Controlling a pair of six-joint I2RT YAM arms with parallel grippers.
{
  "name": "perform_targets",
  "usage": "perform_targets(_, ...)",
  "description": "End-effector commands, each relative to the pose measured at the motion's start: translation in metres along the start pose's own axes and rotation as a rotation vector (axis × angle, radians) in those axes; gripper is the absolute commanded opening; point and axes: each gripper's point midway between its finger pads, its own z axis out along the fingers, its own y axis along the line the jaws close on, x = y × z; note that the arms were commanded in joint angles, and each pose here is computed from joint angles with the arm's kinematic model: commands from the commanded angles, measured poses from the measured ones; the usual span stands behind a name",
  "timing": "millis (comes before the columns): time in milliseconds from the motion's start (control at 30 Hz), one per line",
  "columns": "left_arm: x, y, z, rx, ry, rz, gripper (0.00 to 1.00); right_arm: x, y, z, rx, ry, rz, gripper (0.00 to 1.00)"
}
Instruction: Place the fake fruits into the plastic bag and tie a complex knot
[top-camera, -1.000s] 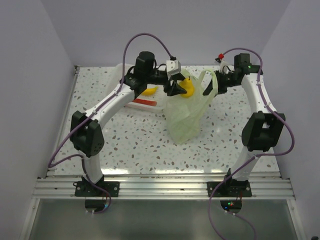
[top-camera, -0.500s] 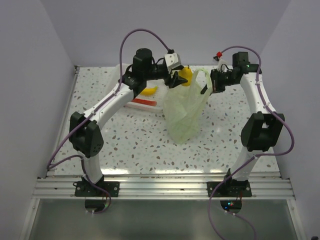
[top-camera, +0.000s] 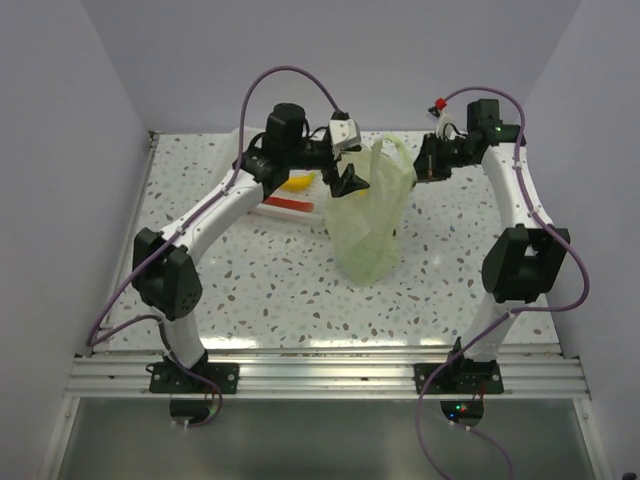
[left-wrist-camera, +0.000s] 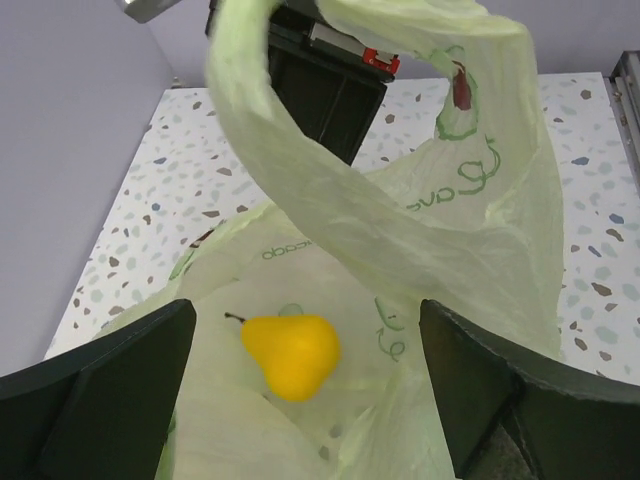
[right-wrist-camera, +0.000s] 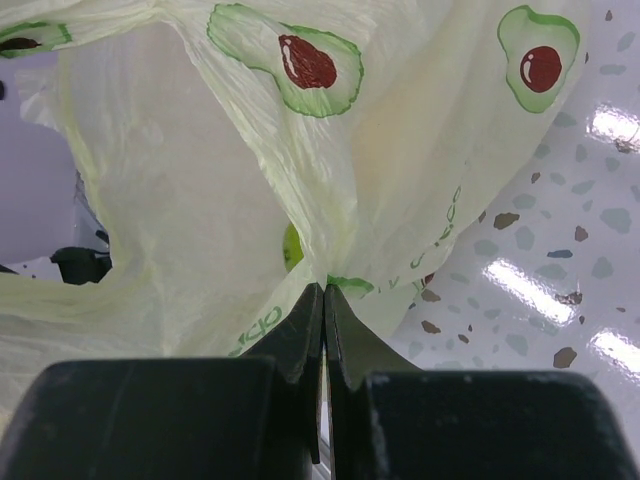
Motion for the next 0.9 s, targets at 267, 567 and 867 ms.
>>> perform_targets(267,-0.104,0.092,-0.160,-0.290,-0.270,0.031,1.00,-0.010,0.009,-0.006,-0.017,-0.027,-0.034,0.00)
perform_targets(567,0.051,0.137,-0.160,-0.301,0.122,0.187,0.91,-0.007,0.004,-0.002,-0.015,-0.008,-0.023,0.00)
perform_targets(867,0.191,0.177,-0.117,-0.264,0.420,0.251,0.86,-0.004,-0.001,0.001,-0.006,0.007,-0.011,0.00)
